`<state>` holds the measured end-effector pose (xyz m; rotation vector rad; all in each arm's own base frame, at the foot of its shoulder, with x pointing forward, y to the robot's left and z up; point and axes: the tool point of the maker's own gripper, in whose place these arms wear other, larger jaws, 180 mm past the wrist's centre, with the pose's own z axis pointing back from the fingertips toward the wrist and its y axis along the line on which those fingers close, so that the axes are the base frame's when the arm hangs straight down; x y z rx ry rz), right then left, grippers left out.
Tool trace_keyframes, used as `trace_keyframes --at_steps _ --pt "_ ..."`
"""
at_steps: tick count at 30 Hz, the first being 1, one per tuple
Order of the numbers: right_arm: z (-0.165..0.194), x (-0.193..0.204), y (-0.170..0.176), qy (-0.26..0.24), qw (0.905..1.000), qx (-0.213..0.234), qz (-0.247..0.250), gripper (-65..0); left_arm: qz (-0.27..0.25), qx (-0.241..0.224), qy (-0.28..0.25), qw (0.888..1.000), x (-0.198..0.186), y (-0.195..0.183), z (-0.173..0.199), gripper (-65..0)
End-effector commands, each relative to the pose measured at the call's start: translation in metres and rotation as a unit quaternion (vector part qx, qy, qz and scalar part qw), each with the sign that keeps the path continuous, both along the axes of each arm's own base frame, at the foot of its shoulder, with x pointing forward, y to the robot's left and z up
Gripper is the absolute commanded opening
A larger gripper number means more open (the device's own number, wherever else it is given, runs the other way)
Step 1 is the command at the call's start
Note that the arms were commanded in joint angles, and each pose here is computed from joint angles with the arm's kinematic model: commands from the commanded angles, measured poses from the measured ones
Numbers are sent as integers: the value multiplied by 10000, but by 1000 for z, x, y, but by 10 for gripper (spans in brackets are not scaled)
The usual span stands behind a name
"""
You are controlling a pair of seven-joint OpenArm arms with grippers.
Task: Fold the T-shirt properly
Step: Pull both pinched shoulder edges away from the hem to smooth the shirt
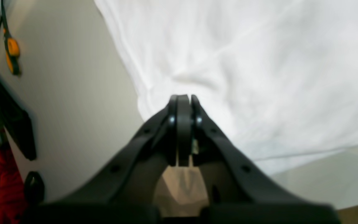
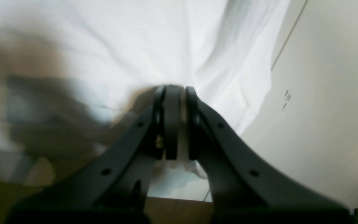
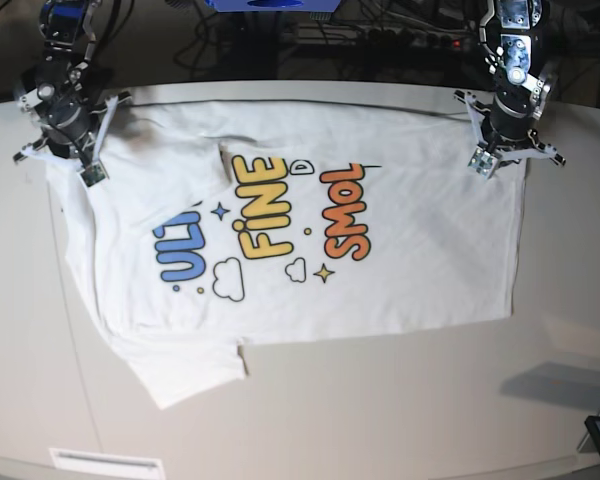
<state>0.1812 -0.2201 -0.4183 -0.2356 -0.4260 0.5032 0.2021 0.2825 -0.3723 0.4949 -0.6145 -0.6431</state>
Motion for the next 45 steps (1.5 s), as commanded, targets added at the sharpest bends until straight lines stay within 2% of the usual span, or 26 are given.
trace_keyframes --at_steps 1,8,19,37,45 --pt "-13 -31 -11 679 9973 -268 -34 -599 -77 66 -217 9997 7 0 13 -650" --pt "11 -16 -10 293 9988 -391 14 -598 -101 -12 -560 9984 23 -8 30 -650" --pt "19 -3 -12 151 9989 -448 -9 -596 -41 -109 -553 9984 22 -12 26 -650" --pt "22 4 -13 66 9989 -473 14 -596 159 -147 17 9998 -2 -1 -10 -650" --pt "28 13 -11 -62 9989 -464 23 -596 144 -135 142 9997 -13 -1 -13 -650"
